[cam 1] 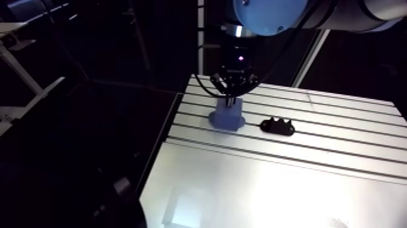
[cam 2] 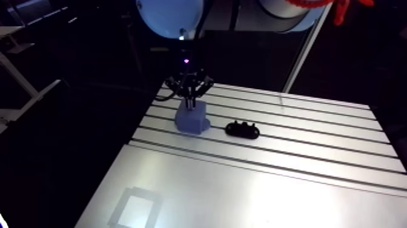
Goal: Pick up the M10 bolt and insert it into the hex recess until seated.
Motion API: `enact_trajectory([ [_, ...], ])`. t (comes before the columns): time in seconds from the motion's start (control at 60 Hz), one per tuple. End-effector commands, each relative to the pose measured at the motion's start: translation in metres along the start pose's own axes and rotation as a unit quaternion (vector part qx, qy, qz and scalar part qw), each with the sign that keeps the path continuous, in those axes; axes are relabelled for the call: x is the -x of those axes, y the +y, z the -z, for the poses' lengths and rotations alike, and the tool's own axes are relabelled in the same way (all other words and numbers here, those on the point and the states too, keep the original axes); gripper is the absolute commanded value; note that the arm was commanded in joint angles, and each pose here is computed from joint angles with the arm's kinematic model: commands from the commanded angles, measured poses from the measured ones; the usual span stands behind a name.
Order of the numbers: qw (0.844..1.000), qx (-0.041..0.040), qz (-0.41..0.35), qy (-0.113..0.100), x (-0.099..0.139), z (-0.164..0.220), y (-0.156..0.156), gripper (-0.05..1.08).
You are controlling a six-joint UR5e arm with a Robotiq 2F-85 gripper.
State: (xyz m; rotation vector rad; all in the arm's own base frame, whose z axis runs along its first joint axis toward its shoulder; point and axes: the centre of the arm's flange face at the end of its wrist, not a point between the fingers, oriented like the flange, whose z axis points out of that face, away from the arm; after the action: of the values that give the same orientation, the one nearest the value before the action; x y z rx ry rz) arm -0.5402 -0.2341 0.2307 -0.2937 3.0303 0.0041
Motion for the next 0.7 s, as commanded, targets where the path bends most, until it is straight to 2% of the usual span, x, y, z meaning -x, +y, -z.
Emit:
enact_trajectory([
  [0.017,1.000,0.0000,0.000,0.001,-0.0003,0.0004,0.0001,1.08],
  [0.483,1.000,-0.0001,0.000,-0.003,-0.0006,-0.0037,0.0001,1.08],
  [0.7,1.000,-0.0016,0.000,0.001,-0.0036,0.0021,0.0007,1.08],
])
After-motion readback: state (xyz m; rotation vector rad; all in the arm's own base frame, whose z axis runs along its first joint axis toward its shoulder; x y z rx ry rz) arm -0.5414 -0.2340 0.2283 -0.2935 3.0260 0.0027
